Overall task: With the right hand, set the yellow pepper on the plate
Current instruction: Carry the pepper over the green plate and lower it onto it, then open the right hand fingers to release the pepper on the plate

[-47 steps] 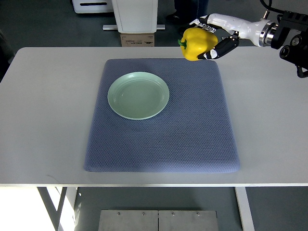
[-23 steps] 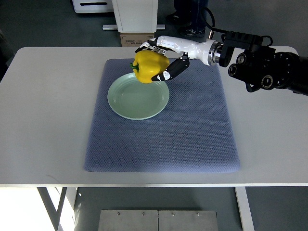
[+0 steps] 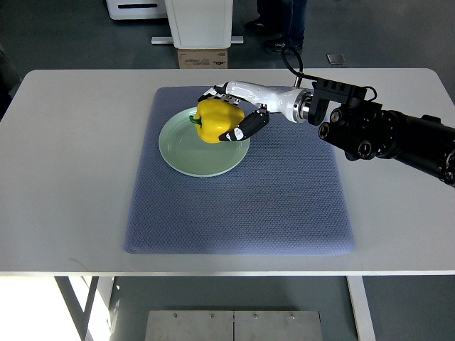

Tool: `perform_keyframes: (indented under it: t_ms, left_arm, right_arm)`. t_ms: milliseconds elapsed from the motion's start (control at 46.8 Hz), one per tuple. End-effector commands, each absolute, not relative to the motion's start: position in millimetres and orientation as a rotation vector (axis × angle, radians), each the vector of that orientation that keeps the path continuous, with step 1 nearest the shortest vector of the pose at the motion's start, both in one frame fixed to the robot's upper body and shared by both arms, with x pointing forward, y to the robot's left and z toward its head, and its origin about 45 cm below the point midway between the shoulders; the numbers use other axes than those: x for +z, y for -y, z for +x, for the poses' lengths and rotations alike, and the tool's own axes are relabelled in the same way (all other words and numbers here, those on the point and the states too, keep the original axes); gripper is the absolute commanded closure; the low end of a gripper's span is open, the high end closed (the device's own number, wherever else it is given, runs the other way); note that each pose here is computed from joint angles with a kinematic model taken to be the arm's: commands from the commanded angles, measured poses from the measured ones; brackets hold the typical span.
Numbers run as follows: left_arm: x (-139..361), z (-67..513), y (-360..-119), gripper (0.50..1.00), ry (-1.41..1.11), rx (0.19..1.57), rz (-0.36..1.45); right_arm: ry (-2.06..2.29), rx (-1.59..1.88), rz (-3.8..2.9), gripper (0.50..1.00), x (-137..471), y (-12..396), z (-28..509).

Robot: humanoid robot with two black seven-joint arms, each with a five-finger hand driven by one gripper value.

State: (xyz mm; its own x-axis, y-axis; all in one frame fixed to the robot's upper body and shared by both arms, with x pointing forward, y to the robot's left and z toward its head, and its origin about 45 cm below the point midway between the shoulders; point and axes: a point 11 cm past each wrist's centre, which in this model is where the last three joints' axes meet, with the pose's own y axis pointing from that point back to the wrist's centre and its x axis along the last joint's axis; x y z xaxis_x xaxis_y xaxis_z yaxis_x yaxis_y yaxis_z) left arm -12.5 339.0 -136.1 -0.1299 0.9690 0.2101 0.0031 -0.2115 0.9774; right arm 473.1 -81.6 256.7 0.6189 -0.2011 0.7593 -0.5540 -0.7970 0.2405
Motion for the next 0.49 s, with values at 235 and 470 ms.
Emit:
perform_keyframes:
  t_ms: [235, 470]
  left_arm:
    - [-136.1, -12.9, -339.0, 0.500, -1.189, 1.469, 1.293]
    - [-136.1, -12.9, -339.0, 0.500, -1.189, 1.469, 1.293]
  right_arm:
    - [0.615, 0.965, 2.396, 1.000, 230.6, 91.6, 466.4]
    - [0.648, 0.916, 2.427, 1.000, 222.2, 92.2, 462.7]
